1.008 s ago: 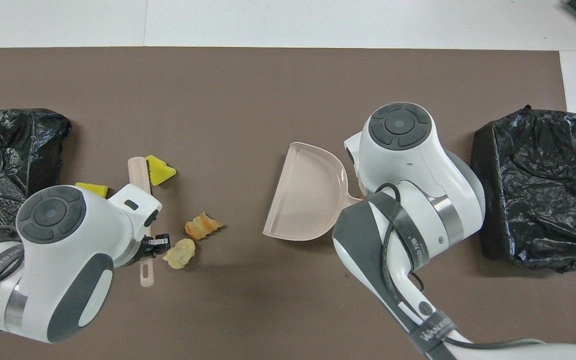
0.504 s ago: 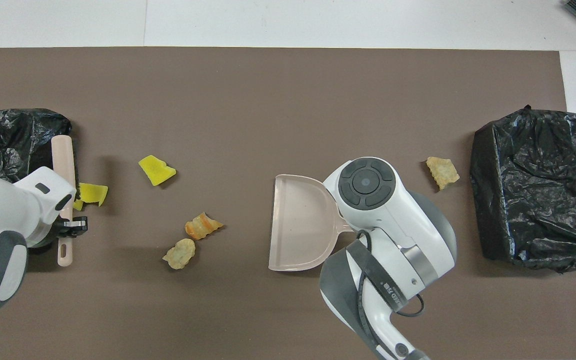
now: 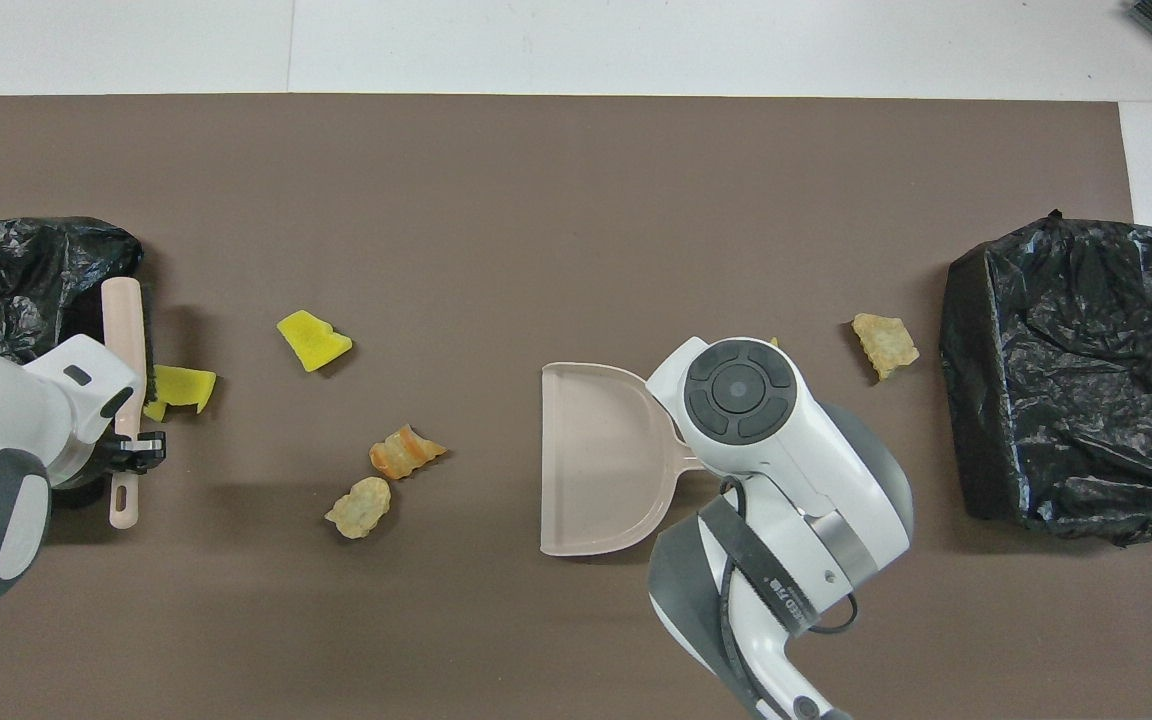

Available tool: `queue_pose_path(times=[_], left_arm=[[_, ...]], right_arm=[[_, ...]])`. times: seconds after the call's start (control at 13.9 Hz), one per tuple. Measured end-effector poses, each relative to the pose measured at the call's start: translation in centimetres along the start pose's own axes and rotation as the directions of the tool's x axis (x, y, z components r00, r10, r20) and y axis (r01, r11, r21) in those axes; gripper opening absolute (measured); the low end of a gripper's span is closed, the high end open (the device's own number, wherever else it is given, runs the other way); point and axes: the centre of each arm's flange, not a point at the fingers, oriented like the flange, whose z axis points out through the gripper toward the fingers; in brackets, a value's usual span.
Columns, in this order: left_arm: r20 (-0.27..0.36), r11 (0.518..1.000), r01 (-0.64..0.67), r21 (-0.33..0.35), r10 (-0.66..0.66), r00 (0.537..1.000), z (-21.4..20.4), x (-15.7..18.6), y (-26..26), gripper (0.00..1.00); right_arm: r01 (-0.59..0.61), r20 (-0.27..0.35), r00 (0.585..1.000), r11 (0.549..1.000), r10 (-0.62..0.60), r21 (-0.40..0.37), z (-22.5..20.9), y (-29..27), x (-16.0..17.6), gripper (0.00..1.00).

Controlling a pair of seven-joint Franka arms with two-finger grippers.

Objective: Sweep and dump trash in bin
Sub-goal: 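Sweep the sponge and bread pieces into the dustpan with the left gripper's brush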

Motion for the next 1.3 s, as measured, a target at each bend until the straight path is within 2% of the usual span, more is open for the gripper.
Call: queue_pose_path(times=[0.58, 1.01, 1.15, 1.3], left_arm=[[0.045, 0.999, -0.054, -0.001, 0.054, 0.998, 2.6, -0.5, 0.6, 0.26], [0.026, 0.983, -0.179, -0.043, 0.180, 0.983, 1.1, -2.3, 9.7, 0.26], [0.026, 0.977, -0.208, -0.044, 0.210, 0.977, 0.8, -2.8, 11.2, 0.26], [0.042, 0.973, -0.219, -0.075, 0.223, 0.974, 0.6, -3.5, 12.9, 0.26]], right_arm=[[0.007, -0.006, 1.000, 1.000, -0.007, -0.012, 0.3, 0.0, 0.1, 0.31], [0.009, -0.012, 1.000, 1.000, -0.009, -0.020, 0.4, 0.0, 0.2, 0.31], [0.012, -0.016, 1.000, 1.000, -0.012, -0.025, 0.5, 0.0, 0.4, 0.31], [0.013, -0.017, 1.000, 1.000, -0.013, -0.027, 0.6, -0.1, 0.5, 0.31]])
